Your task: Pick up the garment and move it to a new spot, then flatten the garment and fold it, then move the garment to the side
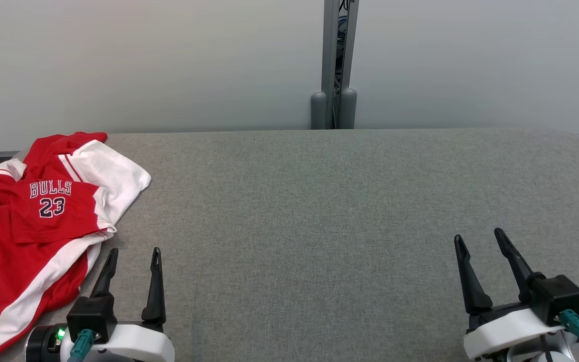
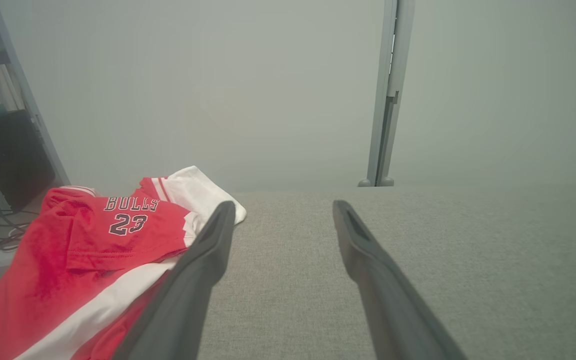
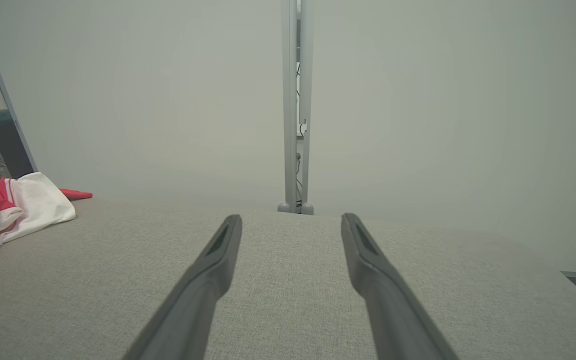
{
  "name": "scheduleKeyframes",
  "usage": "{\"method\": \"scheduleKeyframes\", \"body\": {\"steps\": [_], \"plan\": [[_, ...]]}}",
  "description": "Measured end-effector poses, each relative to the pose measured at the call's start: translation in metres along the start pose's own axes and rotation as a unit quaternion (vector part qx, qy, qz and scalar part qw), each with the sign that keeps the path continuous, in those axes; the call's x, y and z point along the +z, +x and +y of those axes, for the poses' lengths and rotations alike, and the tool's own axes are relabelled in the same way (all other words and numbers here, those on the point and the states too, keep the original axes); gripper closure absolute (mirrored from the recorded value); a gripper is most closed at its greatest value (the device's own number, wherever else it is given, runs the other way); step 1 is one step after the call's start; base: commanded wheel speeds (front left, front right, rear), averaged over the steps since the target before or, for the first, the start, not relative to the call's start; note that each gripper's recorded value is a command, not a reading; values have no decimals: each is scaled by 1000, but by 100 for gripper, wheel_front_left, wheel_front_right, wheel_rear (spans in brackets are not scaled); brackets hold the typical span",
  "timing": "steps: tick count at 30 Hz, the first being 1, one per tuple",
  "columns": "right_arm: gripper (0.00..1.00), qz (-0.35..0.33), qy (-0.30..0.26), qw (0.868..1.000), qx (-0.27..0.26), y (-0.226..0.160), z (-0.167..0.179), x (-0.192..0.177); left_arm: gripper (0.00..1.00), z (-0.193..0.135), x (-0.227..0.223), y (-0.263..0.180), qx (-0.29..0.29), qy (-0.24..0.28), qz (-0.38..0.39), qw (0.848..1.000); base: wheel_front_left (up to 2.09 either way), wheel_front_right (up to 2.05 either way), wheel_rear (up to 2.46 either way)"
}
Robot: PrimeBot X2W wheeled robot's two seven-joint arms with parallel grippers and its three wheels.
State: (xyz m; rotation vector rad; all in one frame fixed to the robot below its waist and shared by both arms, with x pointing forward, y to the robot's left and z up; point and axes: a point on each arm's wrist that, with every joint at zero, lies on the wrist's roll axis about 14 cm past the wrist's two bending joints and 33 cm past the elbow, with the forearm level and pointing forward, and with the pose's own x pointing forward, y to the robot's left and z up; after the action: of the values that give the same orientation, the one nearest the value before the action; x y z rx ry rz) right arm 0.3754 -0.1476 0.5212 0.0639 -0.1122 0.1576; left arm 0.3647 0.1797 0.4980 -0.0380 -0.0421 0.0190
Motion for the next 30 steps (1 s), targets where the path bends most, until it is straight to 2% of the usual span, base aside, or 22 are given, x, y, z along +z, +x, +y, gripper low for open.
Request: {"method": "scheduleKeyframes", "body": {"steps": [6,30], "plan": [[0,-3,-17,1000,6,0,2,1,0,-1,1,0,-2,15,-4,1000,0,0,0],[0,3,-5,1000,0,-2,-1,-4,0,-2,0,-3,-3,10,-2,1000,0,0,0]]}}
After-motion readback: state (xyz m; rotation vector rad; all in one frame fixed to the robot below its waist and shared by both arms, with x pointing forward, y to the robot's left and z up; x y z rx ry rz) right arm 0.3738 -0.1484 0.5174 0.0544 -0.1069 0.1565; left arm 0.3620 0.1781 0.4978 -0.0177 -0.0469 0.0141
